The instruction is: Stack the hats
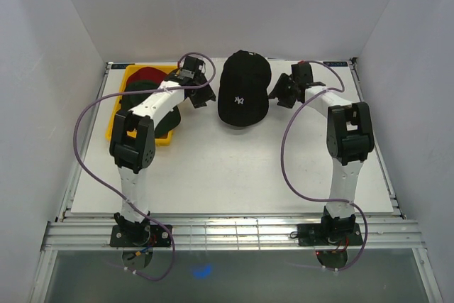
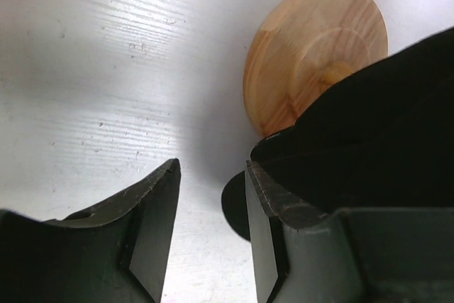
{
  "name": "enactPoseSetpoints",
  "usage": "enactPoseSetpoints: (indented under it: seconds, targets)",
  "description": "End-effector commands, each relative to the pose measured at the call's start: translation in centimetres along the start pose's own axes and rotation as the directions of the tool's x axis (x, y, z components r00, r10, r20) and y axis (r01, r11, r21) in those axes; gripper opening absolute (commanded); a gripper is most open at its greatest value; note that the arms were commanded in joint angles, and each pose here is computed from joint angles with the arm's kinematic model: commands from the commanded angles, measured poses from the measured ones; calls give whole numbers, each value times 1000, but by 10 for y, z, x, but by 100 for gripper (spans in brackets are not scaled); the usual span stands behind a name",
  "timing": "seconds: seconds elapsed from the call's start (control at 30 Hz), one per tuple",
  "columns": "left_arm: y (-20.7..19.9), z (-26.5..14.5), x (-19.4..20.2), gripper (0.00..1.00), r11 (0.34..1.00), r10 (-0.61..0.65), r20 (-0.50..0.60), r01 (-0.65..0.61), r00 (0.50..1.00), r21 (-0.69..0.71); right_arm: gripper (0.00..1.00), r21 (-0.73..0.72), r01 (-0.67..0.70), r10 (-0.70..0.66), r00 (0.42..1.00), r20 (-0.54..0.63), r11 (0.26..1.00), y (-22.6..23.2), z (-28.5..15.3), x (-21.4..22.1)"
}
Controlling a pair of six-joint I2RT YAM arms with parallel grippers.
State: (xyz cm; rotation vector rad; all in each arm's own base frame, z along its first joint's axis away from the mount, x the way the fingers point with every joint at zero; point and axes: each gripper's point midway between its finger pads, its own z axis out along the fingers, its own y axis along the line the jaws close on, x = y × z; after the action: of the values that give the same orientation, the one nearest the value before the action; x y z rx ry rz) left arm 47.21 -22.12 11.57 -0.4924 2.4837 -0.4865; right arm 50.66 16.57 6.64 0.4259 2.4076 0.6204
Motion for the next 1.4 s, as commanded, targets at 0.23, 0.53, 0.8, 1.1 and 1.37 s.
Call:
enactPoseSetpoints:
  seconds: [0.23,0.53,0.8,1.1,1.37]
  targets:
    - [-19,8,15,51,1000,0,-27,0,1000,10,57,-64,35,-35,999,7,997,15,-13,13]
    - [-28,-2,25,46,999,32,-9,-32,999,7,56,-80,67,-67,998,2,995,25,-19,25]
    - [-31,-3,35,43,999,50,-11,-50,999,3,56,-115,107,-107,994,2,988,43,-19,36]
    - [-33,-7,45,42,998,67,4,-67,998,-16,56,-126,115,-117,993,-10,985,46,-20,55]
    - [-28,-14,44,42,996,86,27,-85,996,-37,56,-106,94,-95,995,-5,990,37,-28,56]
